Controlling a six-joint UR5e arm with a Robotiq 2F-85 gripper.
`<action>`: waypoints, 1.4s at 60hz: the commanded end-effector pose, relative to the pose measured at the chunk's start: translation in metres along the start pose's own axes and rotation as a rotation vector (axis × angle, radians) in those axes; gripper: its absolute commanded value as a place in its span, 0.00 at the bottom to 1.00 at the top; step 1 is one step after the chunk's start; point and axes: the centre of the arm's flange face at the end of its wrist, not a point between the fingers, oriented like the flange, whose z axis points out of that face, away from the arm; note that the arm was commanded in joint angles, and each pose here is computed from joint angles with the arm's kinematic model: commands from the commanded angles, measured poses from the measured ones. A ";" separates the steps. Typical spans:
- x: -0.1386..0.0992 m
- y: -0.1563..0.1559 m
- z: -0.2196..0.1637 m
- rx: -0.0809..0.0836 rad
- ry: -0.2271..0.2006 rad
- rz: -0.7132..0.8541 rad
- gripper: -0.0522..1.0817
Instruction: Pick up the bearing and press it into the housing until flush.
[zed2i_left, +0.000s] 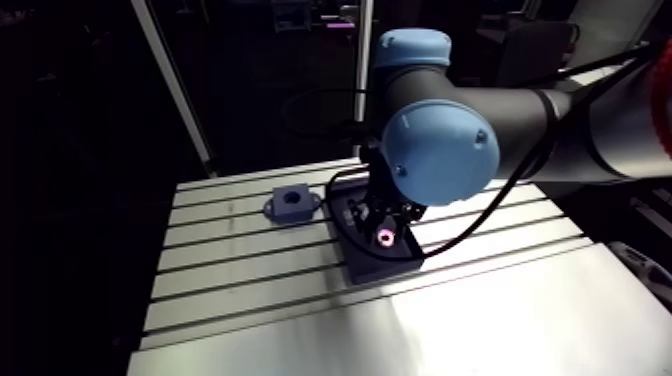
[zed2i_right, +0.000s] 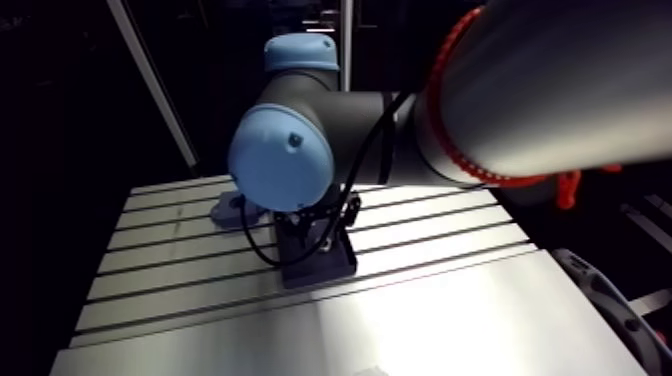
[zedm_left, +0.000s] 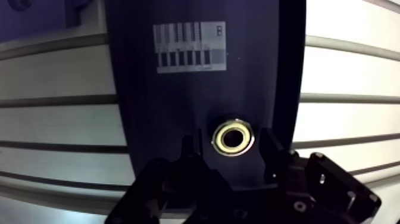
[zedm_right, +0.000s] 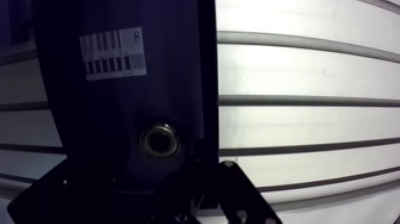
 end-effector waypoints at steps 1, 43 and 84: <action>0.001 0.000 0.002 0.000 -0.005 0.000 0.41; -0.001 -0.001 0.004 0.001 -0.008 -0.006 0.48; -0.001 -0.001 0.003 0.001 -0.006 -0.007 0.53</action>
